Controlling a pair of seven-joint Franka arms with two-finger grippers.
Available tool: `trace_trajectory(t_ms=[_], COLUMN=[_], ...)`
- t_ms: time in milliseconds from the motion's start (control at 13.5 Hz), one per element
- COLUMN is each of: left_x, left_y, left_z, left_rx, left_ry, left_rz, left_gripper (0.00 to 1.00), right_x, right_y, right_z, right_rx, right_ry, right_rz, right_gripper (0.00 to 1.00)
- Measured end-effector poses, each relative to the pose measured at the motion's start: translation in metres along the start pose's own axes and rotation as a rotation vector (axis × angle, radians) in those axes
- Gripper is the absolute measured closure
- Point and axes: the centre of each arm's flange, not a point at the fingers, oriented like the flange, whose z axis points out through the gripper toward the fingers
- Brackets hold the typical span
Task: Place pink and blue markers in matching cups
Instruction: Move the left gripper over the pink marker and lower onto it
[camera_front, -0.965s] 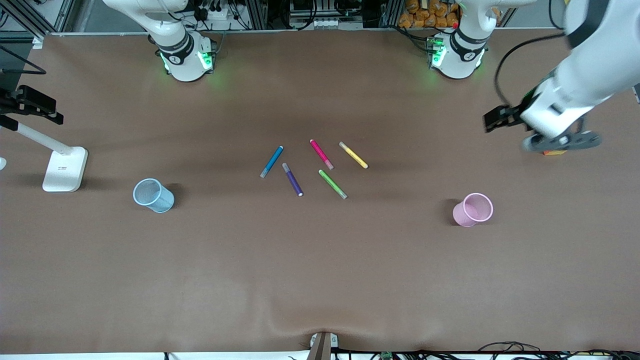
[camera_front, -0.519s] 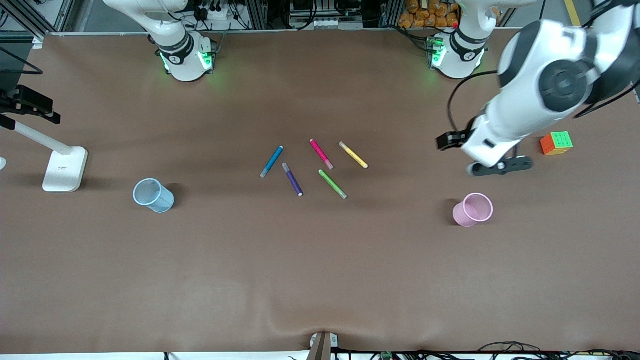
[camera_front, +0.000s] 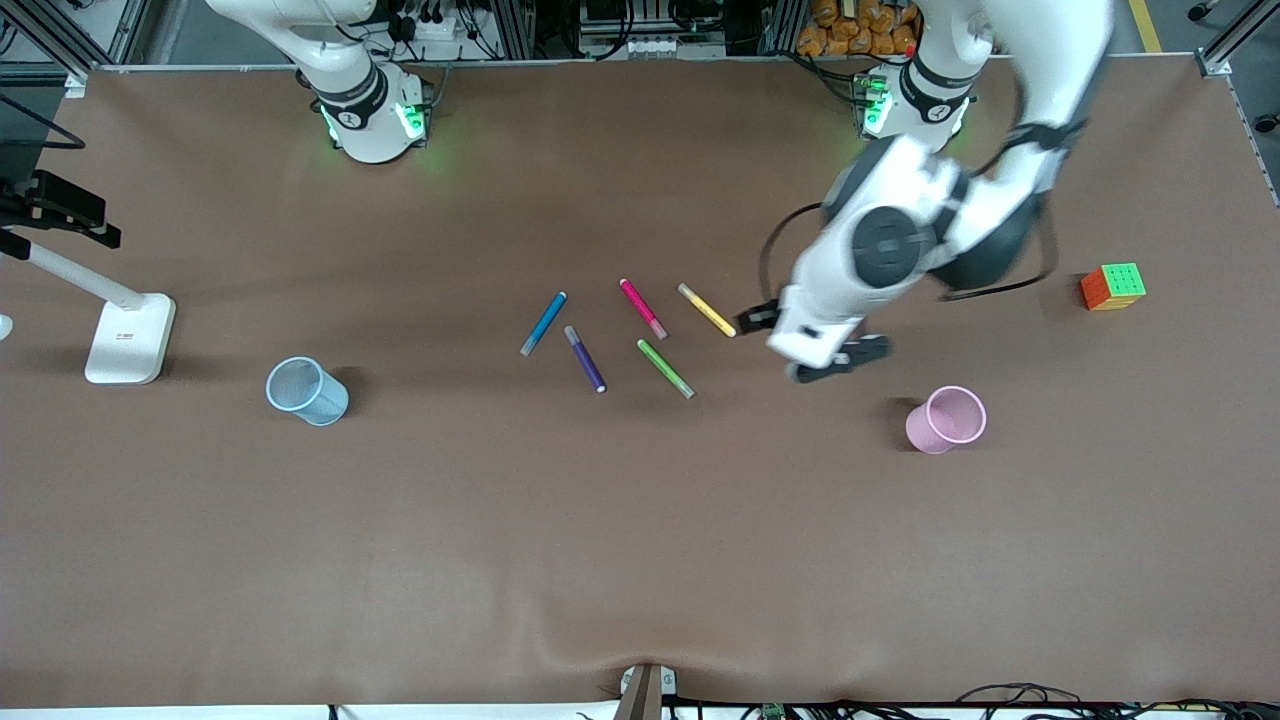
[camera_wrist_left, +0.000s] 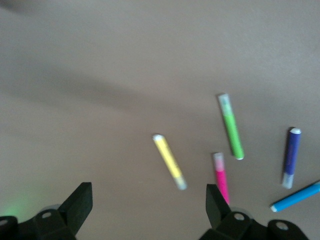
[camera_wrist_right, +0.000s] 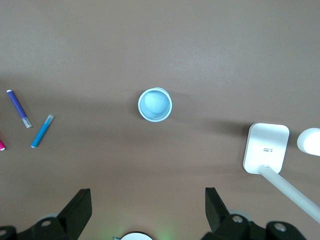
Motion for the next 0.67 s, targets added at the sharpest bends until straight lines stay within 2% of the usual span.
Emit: trace_trajectory(t_ms=[223, 519, 668], left_x=[-0.021, -0.022, -0.030], left_y=[0.036, 0.055, 0.066], left_z=[0.056, 0.116, 0.135], left_rx=[-0.026, -0.069, -0.090], left_ry=[-0.019, -0.063, -0.076], left_rz=[-0.057, -0.125, -0.158], left_gripper=[0.00, 0.00, 0.04], right_x=[0.000, 0.000, 0.002], right_y=[0.000, 0.000, 0.000], right_z=[0.000, 0.000, 0.003], right_rx=[0.000, 0.001, 0.001], right_ry=[-0.001, -0.002, -0.006], right_rz=[0.000, 0.000, 0.000], right_gripper=[0.00, 0.00, 0.00])
